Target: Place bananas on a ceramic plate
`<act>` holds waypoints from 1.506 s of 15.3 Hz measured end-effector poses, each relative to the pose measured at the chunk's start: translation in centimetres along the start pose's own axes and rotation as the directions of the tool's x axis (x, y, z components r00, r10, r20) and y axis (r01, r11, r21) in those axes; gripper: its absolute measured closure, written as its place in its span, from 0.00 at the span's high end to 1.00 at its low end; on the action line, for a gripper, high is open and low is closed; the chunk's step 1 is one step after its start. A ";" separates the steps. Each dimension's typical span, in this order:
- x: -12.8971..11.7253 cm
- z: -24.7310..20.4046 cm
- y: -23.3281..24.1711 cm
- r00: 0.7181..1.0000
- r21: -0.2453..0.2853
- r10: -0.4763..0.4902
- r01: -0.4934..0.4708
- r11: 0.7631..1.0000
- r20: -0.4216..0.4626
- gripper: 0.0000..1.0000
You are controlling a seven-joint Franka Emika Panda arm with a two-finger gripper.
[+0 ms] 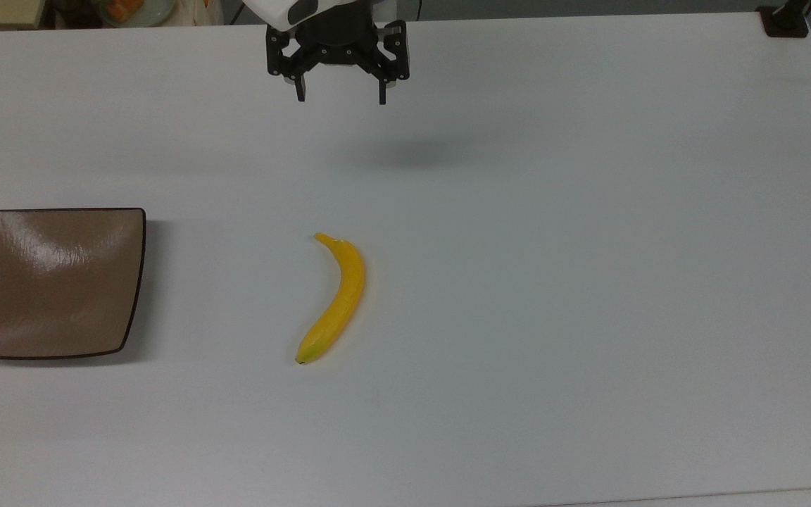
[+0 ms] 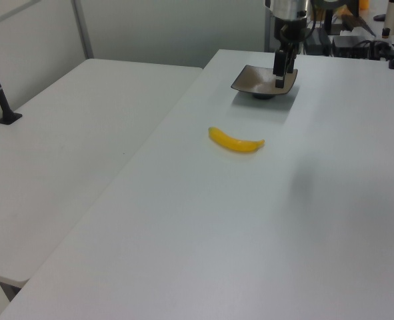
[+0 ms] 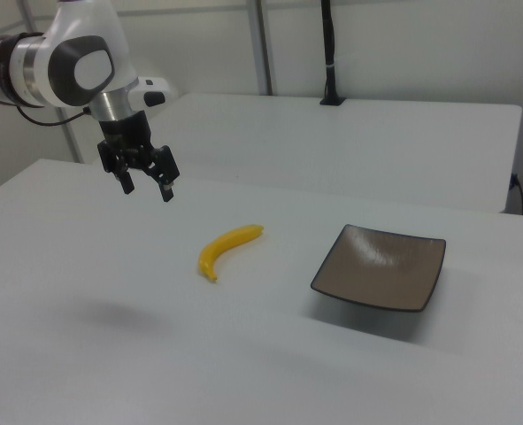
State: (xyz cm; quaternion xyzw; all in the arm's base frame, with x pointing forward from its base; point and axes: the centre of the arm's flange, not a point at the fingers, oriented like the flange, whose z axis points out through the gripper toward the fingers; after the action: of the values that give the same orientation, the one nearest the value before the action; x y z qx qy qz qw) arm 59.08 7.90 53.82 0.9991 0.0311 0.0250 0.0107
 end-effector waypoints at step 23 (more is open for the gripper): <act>0.5 0.9 -0.1 1.000 0.000 0.016 -0.016 1.000 -0.001 1.00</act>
State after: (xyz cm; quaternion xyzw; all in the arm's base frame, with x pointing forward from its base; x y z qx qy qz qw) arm 59.60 8.03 52.93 0.9994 0.0232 0.0254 0.0105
